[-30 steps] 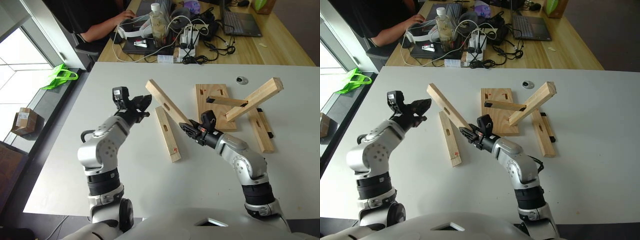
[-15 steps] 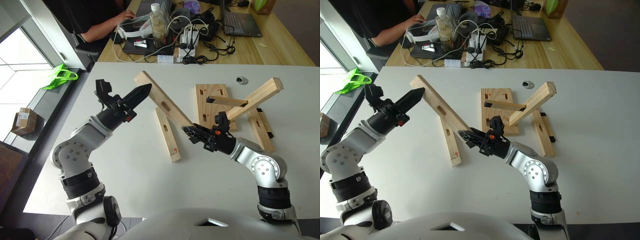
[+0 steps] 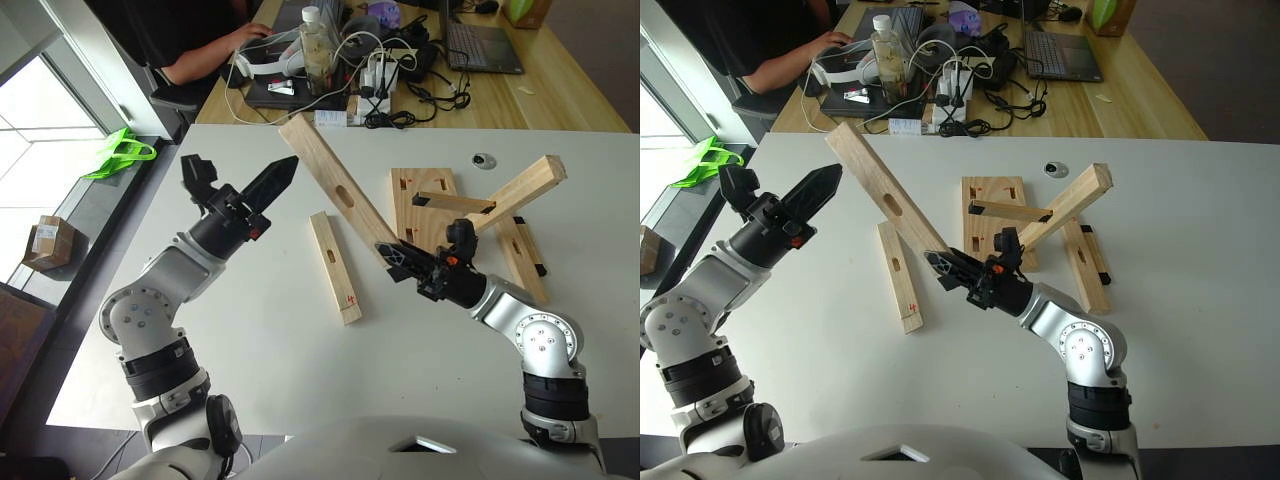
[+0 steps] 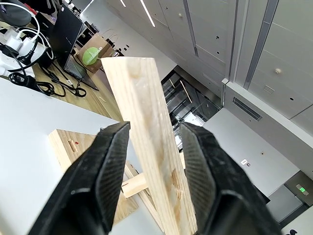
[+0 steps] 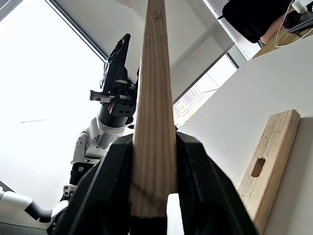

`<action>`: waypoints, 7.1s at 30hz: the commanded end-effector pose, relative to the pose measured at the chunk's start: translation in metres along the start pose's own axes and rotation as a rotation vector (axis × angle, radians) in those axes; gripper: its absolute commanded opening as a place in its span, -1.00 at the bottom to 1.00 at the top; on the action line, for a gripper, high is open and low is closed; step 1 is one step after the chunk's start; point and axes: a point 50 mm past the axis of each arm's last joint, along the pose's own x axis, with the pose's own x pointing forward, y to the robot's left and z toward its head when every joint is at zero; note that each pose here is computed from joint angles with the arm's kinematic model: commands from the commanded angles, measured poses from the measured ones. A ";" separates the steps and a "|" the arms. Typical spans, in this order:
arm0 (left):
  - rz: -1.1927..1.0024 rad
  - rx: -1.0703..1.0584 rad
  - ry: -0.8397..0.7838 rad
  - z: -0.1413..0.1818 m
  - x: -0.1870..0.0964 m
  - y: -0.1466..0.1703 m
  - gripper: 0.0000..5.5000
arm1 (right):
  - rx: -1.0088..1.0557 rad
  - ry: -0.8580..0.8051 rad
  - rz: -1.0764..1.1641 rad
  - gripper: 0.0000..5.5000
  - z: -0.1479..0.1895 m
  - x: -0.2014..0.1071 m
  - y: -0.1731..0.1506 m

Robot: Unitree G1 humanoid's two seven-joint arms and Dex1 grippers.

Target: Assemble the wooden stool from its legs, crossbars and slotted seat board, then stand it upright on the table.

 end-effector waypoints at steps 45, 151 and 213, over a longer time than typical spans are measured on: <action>-0.261 -0.027 0.235 -0.027 0.010 -0.037 -0.56 | 0.056 0.242 0.222 -0.63 0.018 -0.018 -0.005; -0.221 -0.081 0.166 -0.063 0.011 -0.023 -0.56 | 0.066 0.109 0.142 -0.63 0.000 -0.020 -0.015; -0.204 -0.050 0.183 -0.058 0.015 -0.018 -0.56 | 0.047 0.107 0.171 -0.63 0.006 -0.012 -0.019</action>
